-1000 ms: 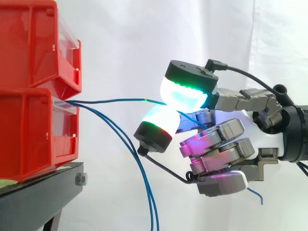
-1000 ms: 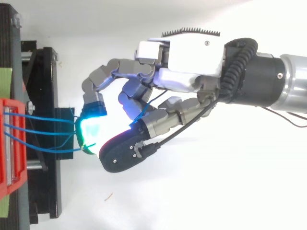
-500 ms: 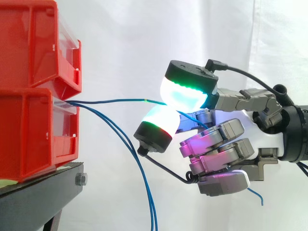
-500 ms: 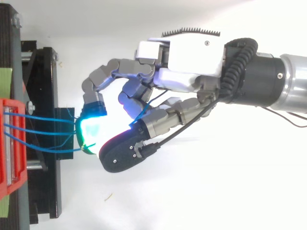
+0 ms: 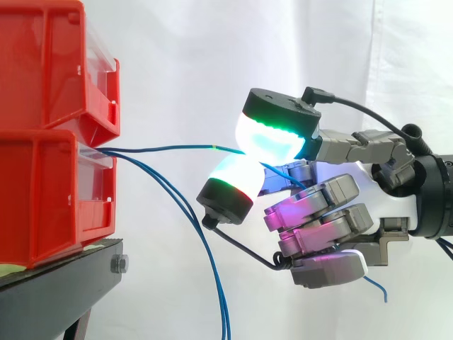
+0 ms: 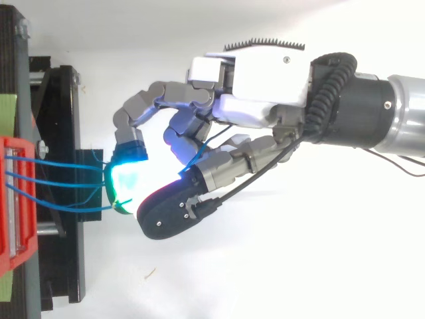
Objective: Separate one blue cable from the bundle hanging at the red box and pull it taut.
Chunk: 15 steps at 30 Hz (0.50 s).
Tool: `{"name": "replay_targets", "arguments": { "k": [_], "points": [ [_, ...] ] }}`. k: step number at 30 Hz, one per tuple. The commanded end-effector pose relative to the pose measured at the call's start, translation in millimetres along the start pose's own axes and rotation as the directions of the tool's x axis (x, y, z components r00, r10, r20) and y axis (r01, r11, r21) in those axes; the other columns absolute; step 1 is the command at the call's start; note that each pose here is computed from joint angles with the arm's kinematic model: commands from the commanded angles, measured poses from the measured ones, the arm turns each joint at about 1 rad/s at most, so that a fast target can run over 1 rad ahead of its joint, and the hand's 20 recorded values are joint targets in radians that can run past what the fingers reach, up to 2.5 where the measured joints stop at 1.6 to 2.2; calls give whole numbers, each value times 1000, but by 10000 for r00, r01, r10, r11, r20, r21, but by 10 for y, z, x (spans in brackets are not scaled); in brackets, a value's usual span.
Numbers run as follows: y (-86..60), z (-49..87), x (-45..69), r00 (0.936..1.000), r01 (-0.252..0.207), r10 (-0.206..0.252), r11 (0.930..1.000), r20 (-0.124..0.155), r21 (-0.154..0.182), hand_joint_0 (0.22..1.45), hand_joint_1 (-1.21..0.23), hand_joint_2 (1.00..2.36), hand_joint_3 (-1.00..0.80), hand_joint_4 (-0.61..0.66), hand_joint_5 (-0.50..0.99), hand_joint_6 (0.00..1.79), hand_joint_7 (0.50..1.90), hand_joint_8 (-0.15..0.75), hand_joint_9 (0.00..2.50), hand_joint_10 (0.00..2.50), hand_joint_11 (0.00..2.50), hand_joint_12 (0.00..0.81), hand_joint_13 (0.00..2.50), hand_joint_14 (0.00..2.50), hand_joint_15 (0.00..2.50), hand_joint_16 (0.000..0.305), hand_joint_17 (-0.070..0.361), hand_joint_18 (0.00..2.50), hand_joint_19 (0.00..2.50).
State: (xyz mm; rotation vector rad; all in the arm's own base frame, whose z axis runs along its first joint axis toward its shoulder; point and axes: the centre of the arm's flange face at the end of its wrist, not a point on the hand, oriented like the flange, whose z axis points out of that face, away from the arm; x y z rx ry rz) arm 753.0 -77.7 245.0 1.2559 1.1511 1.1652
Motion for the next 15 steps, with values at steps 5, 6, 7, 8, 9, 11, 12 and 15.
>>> {"name": "replay_targets", "arguments": {
  "k": [5, 6, 7, 8, 9, 11, 12, 15],
  "points": [
    [-3, -1, 0, 10000, -12, 12, 10000, 0, 7, 644, -812, 1017, -82, -26, -122, 901, 1248, 373, 928, 1518, 1188, 402, 1043, 1742, 1218, 50, 113, 1354, 1263],
    [-3, -1, 0, 10000, -12, 12, 10000, 0, 7, 645, -812, 1017, -86, -21, -122, 901, 1246, 372, 931, 1514, 1194, 399, 1042, 1740, 1221, 50, 113, 1355, 1256],
    [9, -3, 0, 10000, 1, -1, 10000, 0, -8, 644, -812, 1017, -82, -21, -122, 901, 1245, 372, 932, 1516, 1176, 399, 1043, 1740, 1220, 50, 113, 1355, 1255],
    [9, -3, 0, 10000, 1, -1, 10000, 0, -8, 644, -812, 1017, -82, -26, -122, 901, 1245, 373, 930, 1514, 1207, 399, 1042, 1740, 1217, 50, 113, 1354, 1263],
    [4, 2, 1, 10000, 1, -1, 10000, 0, -8, 644, -812, 1017, -82, -24, -123, 901, 1248, 375, 932, 1514, 1197, 399, 1042, 1739, 1218, 50, 113, 1355, 1263],
    [-3, -1, 0, 10000, -12, 12, 10000, 0, 7, 646, -812, 1017, -88, -26, -123, 901, 1247, 365, 931, 1510, 1201, 399, 1040, 1732, 1244, 50, 112, 1350, 1263],
    [-3, -1, 0, 10000, -12, 12, 10000, 0, 7, 645, -812, 1017, -84, -25, -123, 901, 1245, 373, 932, 1507, 1216, 401, 1042, 1739, 1216, 50, 112, 1351, 1264],
    [4, 2, 1, 10000, 1, -1, 10000, 0, -8, 646, -811, 1018, -87, -26, -123, 902, 1235, 371, 933, 1503, 1200, 394, 1039, 1734, 1218, 50, 112, 1350, 1263]
  ]
}}
